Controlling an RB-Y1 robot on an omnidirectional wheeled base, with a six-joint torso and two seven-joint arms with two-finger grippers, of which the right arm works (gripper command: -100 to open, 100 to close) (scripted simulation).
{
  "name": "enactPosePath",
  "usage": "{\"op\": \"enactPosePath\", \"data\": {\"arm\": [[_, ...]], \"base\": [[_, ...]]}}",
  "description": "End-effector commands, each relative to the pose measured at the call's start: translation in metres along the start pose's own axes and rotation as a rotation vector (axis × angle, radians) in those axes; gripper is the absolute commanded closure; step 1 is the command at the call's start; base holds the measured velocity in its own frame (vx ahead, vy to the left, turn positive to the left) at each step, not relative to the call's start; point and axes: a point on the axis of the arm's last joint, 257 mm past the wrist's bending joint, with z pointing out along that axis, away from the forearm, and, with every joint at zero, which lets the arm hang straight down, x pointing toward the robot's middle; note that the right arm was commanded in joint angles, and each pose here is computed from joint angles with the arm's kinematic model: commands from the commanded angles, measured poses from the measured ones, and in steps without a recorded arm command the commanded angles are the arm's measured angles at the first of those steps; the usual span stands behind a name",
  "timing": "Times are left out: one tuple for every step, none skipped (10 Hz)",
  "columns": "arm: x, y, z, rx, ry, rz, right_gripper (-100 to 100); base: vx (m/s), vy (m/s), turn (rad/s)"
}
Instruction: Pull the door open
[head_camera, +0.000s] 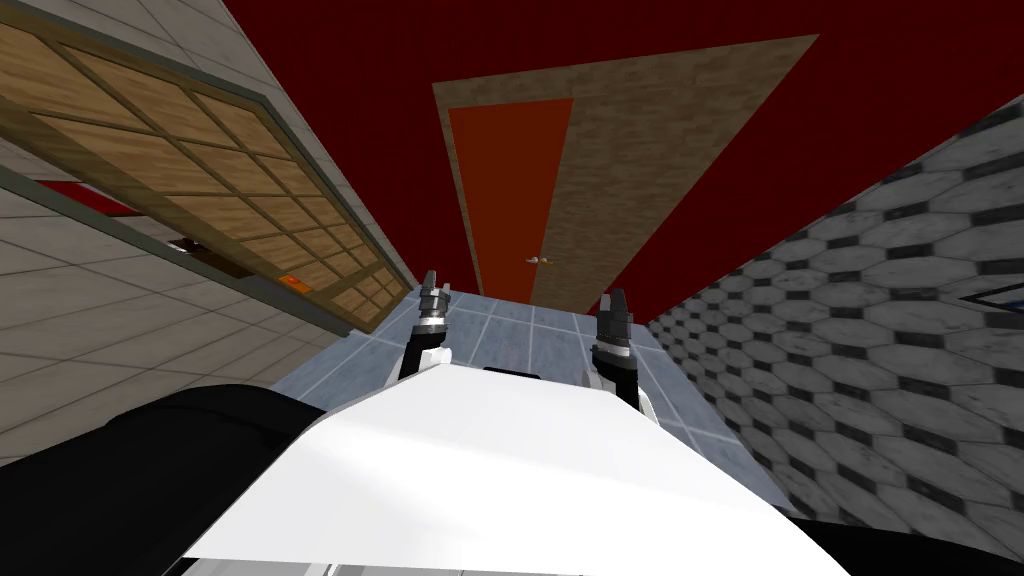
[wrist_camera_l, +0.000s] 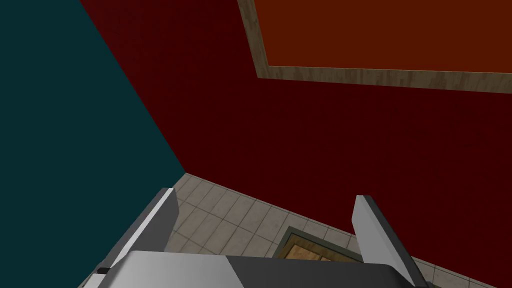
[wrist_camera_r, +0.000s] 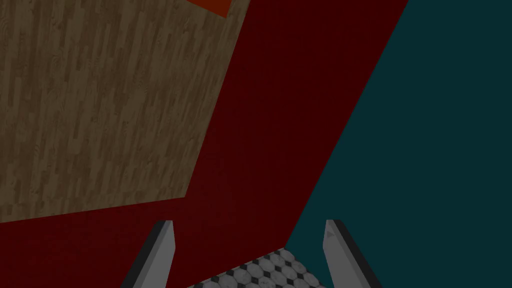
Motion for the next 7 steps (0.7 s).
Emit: {"op": "enactPosePath", "data": {"arm": [[0.003,-0.011,-0.0018,0.014,0.006,0.012,-100],[0.005,-0.018,-0.0030,0.023,0.009,0.020,-100],[0.007,-0.024,-0.0042,0.032,0.012,0.027,-100],[0.008,-0.028,-0.0049,0.038,0.013,0.032,-100],[0.010,-0.038,-0.0067,0.051,0.017,0.042,-100],[0.012,-0.043,-0.0077,0.058,0.018,0.048,-100],[0.013,-0.048,-0.0086,0.064,0.020,0.053,-100]], "base": [[0.064,0.006,0.032],[0.102,-0.006,0.035],[0.138,-0.011,0.038],[0.119,-0.002,0.027],[0.105,0.003,0.037],[0.100,-0.003,0.028],[0.079,-0.007,0.024]]}}
